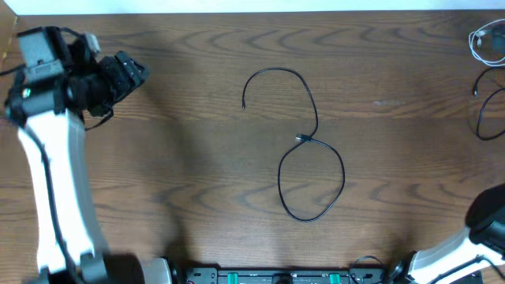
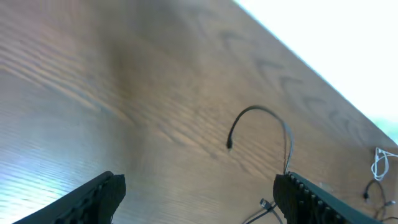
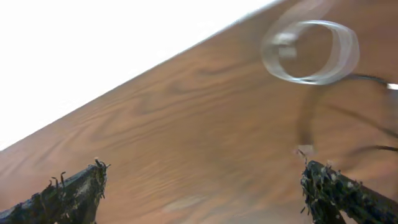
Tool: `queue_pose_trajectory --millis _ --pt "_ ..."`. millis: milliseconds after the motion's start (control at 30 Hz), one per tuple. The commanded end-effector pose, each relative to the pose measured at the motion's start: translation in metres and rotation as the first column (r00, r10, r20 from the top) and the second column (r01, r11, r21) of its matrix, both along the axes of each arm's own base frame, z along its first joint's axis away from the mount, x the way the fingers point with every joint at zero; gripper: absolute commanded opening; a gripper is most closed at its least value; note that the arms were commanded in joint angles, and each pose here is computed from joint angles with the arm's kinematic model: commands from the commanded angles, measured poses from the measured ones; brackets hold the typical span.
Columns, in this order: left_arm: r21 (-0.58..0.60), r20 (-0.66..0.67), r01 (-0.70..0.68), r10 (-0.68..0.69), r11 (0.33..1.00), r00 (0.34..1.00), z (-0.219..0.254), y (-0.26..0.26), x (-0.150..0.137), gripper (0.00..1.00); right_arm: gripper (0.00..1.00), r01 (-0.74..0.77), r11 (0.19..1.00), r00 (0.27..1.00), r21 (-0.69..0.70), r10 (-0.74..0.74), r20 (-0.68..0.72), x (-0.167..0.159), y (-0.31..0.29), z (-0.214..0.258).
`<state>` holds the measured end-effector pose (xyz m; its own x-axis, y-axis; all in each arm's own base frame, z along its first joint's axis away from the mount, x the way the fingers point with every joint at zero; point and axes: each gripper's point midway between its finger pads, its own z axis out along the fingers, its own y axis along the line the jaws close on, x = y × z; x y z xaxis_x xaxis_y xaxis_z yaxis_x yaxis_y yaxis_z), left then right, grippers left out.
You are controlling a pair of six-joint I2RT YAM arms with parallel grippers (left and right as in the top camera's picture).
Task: Untangle cables
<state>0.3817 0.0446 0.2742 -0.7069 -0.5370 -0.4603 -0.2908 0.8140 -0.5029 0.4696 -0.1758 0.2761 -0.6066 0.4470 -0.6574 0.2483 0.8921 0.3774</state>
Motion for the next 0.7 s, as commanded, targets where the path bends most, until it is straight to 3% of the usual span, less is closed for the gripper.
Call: queue_pose_trajectory --millis 0,200,467,667 --pt "0.119 0.093 0.018 -0.029 0.993 0.995 0.035 -0.002 -0.017 0.82 0.99 -0.185 0.981 0.982 0.050 0.183 0.041 0.003 0.059 0.015" --pt "0.129 0.102 0.043 -0.057 0.991 0.993 0.051 -0.017 -0.046 0.82 0.99 -0.346 0.930 0.928 0.124 0.359 -0.103 -0.012 0.144 -0.012" --pt "0.094 -0.007 0.056 -0.055 0.994 0.998 0.030 -0.022 -0.063 0.83 0.94 -0.439 0.898 0.832 -0.030 0.394 -0.390 -0.042 0.213 -0.060" --pt "0.086 -0.034 0.058 -0.055 0.995 0.998 0.023 -0.022 -0.066 0.83 0.84 -0.502 0.865 0.755 0.025 0.452 -0.475 -0.064 0.273 -0.105"
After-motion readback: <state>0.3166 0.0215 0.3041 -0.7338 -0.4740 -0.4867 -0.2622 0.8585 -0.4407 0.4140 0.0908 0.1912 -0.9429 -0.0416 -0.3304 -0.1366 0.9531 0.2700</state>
